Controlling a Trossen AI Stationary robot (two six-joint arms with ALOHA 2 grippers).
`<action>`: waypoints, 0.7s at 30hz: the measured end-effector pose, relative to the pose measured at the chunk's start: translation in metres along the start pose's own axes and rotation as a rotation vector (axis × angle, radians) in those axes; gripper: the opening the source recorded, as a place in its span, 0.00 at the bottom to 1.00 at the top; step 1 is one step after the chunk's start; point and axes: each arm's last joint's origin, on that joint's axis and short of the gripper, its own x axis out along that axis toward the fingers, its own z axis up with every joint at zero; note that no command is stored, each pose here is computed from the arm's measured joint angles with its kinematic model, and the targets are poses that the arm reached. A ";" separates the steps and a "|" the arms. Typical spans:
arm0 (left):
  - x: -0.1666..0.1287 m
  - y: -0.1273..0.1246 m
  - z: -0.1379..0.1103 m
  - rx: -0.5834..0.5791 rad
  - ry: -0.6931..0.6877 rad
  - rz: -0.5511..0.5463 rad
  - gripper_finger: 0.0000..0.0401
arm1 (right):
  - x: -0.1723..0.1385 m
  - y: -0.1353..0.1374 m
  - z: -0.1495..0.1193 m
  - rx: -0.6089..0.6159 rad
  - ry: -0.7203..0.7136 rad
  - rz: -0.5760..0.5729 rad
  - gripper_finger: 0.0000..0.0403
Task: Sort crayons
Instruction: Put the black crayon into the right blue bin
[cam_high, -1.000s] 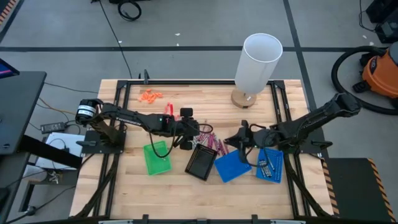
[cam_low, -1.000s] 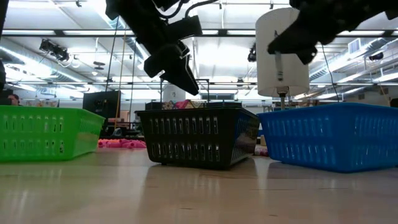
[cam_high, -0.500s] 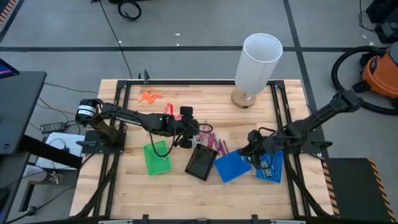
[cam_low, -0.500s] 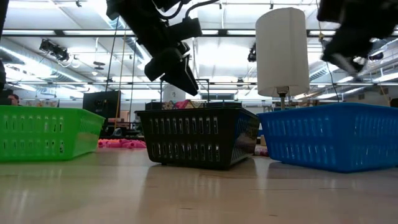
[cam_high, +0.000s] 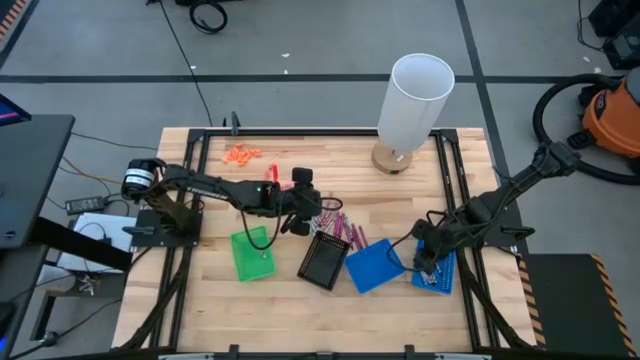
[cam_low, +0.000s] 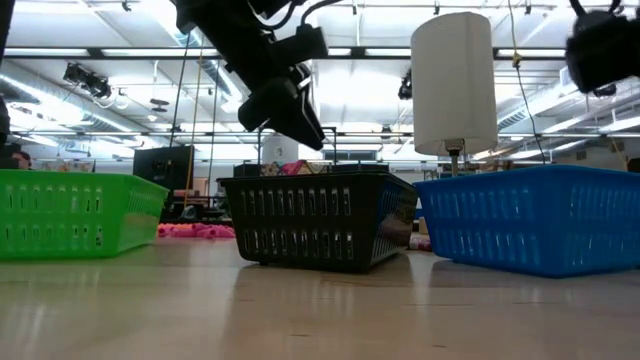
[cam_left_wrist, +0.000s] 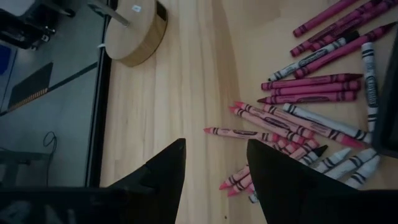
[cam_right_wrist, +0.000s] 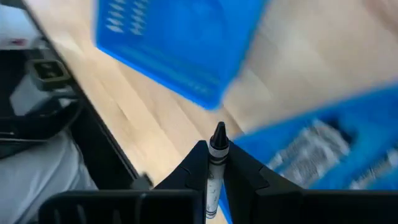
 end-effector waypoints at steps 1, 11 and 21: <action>0.001 0.001 -0.001 -0.002 0.002 0.002 0.46 | 0.000 -0.002 -0.001 0.028 0.019 -0.022 0.10; 0.003 0.005 -0.002 -0.011 0.010 0.010 0.46 | -0.001 -0.024 -0.008 0.244 0.053 -0.275 0.10; 0.003 0.005 -0.002 -0.011 0.010 0.009 0.46 | 0.020 -0.033 -0.004 0.257 0.065 -0.384 0.10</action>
